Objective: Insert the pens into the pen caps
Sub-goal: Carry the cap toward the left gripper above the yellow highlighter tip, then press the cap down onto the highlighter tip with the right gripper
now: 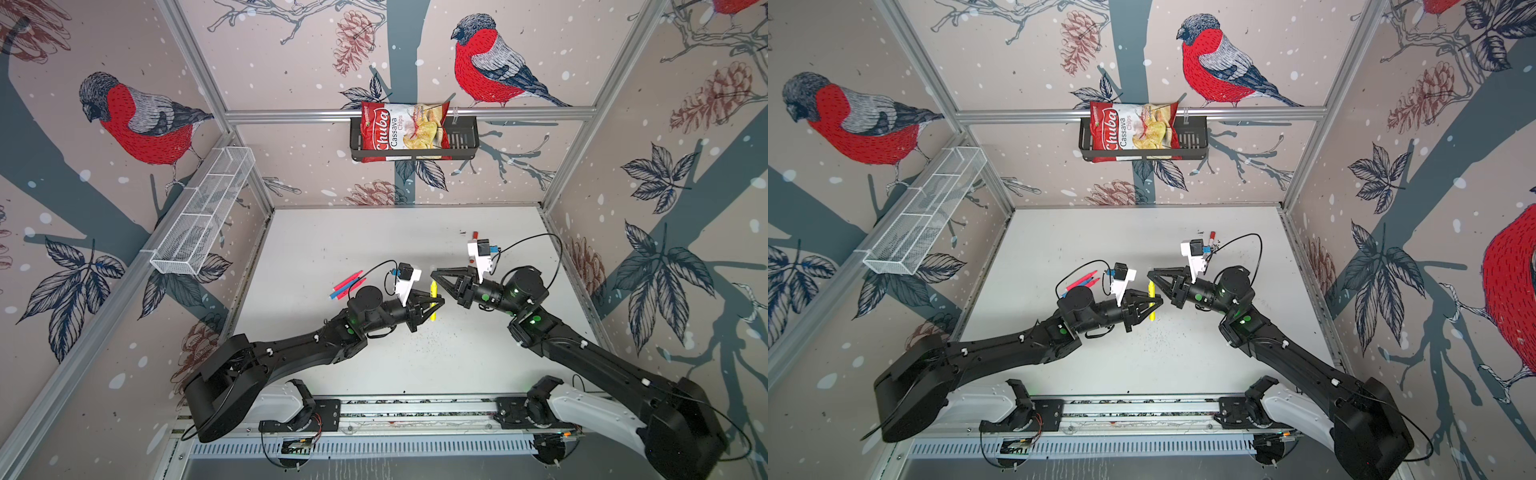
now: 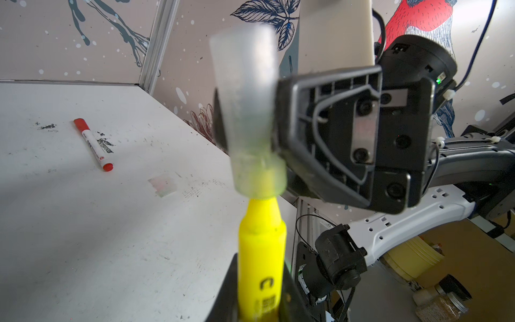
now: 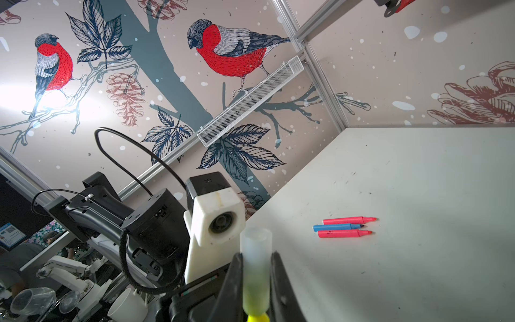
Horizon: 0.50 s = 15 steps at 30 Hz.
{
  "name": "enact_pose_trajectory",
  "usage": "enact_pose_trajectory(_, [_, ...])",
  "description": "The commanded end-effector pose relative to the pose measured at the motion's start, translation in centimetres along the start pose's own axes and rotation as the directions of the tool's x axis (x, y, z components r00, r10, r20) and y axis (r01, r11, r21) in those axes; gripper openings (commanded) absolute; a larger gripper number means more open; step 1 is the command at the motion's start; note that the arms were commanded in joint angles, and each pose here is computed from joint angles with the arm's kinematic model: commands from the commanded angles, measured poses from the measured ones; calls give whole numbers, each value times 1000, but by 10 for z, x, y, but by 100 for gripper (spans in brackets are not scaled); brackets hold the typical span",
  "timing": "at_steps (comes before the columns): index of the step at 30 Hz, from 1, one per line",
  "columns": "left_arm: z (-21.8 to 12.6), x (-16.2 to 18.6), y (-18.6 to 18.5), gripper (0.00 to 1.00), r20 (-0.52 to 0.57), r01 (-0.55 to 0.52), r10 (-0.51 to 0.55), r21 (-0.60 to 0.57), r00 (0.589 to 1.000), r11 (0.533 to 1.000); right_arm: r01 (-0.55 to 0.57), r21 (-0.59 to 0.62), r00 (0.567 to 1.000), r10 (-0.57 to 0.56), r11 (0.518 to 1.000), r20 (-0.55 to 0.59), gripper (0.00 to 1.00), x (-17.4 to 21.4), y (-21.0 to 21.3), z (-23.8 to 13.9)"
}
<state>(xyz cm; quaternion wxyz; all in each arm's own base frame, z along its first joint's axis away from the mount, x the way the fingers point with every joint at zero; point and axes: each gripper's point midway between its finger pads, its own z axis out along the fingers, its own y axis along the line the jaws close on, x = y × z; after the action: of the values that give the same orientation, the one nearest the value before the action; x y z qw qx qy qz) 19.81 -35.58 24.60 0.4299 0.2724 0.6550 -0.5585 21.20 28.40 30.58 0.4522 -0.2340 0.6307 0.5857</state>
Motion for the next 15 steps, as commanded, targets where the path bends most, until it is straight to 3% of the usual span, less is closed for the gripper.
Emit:
enact_pose_trajectory(1, [-2, -21, -15, 0, 69, -33, 30, 57, 997, 998, 22, -17, 1000, -22, 1000, 19, 11, -2, 5, -1])
enact_pose_trajectory(7, [-3, -29, -23, 0, 102, -28, 18, 101, 995, 995, 51, -64, 998, -49, 997, 31, 18, 0, 16, -2])
enact_pose_trajectory(12, [-4, -30, -23, 0, 99, -40, 31, 95, 995, 995, 75, -75, 997, -73, 994, 25, 50, 1, 23, -5])
enact_pose_trajectory(15, [-4, -26, -20, 0, 87, -44, 38, 74, 996, 996, 104, -25, 994, -104, 994, 26, 56, -5, 22, -8])
